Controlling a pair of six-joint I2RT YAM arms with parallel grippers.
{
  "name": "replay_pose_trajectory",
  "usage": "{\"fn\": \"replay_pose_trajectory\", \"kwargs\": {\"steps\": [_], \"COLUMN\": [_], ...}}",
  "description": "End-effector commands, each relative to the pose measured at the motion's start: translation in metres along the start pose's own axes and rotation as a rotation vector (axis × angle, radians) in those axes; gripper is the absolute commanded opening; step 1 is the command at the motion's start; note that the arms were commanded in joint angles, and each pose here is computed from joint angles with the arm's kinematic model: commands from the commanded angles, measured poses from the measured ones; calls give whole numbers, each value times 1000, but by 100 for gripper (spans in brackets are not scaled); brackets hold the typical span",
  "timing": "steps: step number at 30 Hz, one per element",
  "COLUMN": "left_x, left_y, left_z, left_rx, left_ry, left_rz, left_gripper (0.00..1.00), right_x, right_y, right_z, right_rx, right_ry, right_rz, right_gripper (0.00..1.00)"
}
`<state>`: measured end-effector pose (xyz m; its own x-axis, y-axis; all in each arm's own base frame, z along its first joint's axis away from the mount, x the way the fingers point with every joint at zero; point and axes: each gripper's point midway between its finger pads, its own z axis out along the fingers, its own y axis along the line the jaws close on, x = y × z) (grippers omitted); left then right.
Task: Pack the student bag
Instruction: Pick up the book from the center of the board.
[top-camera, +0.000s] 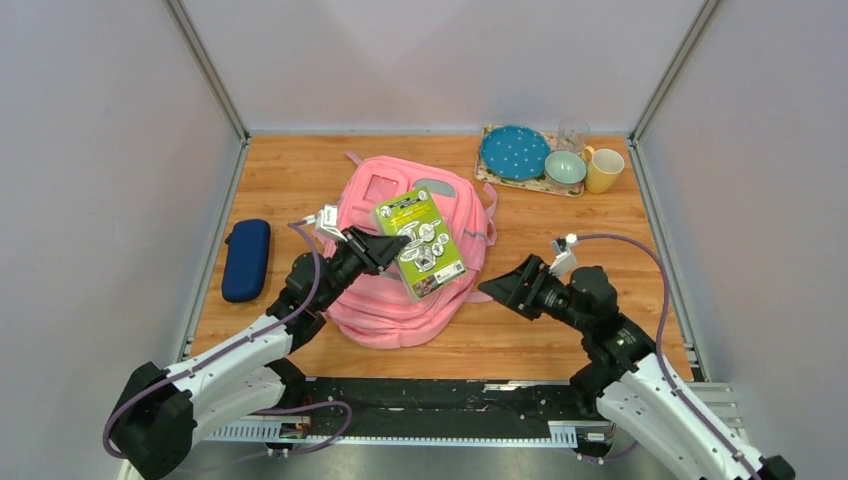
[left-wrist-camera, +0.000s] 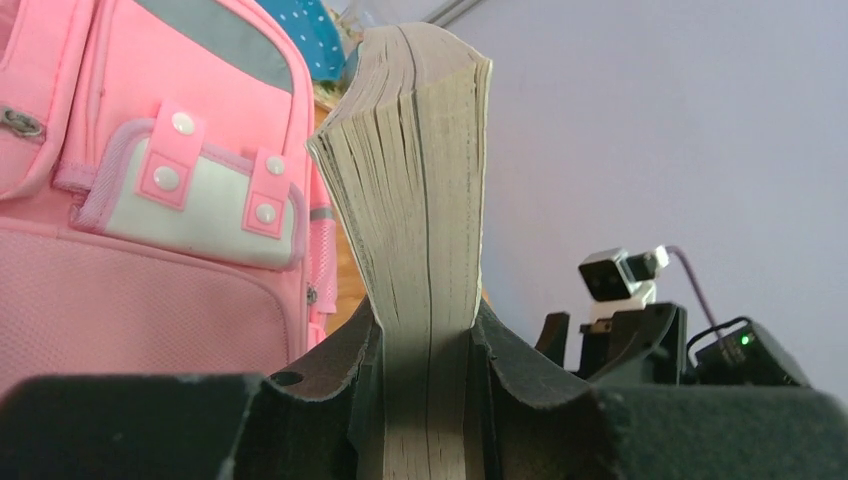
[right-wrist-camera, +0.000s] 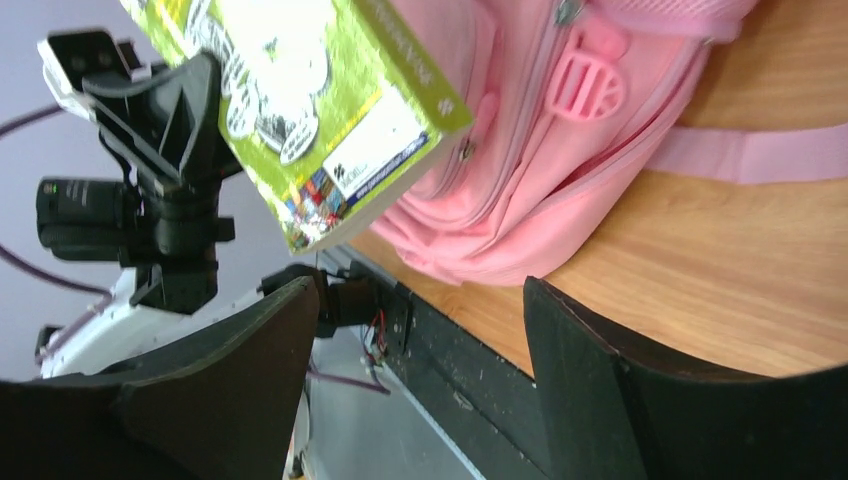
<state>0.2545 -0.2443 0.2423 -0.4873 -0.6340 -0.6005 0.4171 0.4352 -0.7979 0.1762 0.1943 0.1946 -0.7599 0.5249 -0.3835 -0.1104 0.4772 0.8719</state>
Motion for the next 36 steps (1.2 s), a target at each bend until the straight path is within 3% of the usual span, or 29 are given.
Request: {"fn": "replay_pose_trajectory", "kwargs": {"steps": [1,6,10,11,19,27,30,31,33,34,35,36], "left_x": [-38,-45,-46,-46,-50,-49,-44,-42,-39,-32,-30,-24], "left_y": [-44,-45,-50,-49,-49,-53,-50,-46,-47,-40,-41,-37], "left_z": [-10,-22,-26,-27,-33,-30,-32,-33,-37,-36,-39,-38], "left_rx": [186,223,256,256,292,320,321,314,320,290,292,271], "left_ry": [-174,-238,-240,-242,-273,-266,-254,-252,-242,-220,-203,-184], "left_rz": [-113,-214,-251,-270,-346,-376,-385,-386,-369,-354,-327,-265], "left_gripper": [0,0,0,0,0,0,0,0,3,12,36,53], "right_x": [4,13,19,14,12,29,27,26,22,22,20,13], "right_y": [31,57,49,63,82,124,131,127,122,114,111,112], "right_z": [19,40,59,59,70,93,94,94,89,89,86,78], "right_rx": [-118,-152,-120,-189,-270,-385,-425,-414,-404,-378,-366,-370], "right_ry": [-68,-107,-121,-145,-165,-90,-102,-110,-140,-143,-154,-185], "right_rz": [16,29,117,146,190,206,212,214,210,207,205,199], "right_gripper": [78,78,79,79,80,77,44,20,5,0,0,0]}}
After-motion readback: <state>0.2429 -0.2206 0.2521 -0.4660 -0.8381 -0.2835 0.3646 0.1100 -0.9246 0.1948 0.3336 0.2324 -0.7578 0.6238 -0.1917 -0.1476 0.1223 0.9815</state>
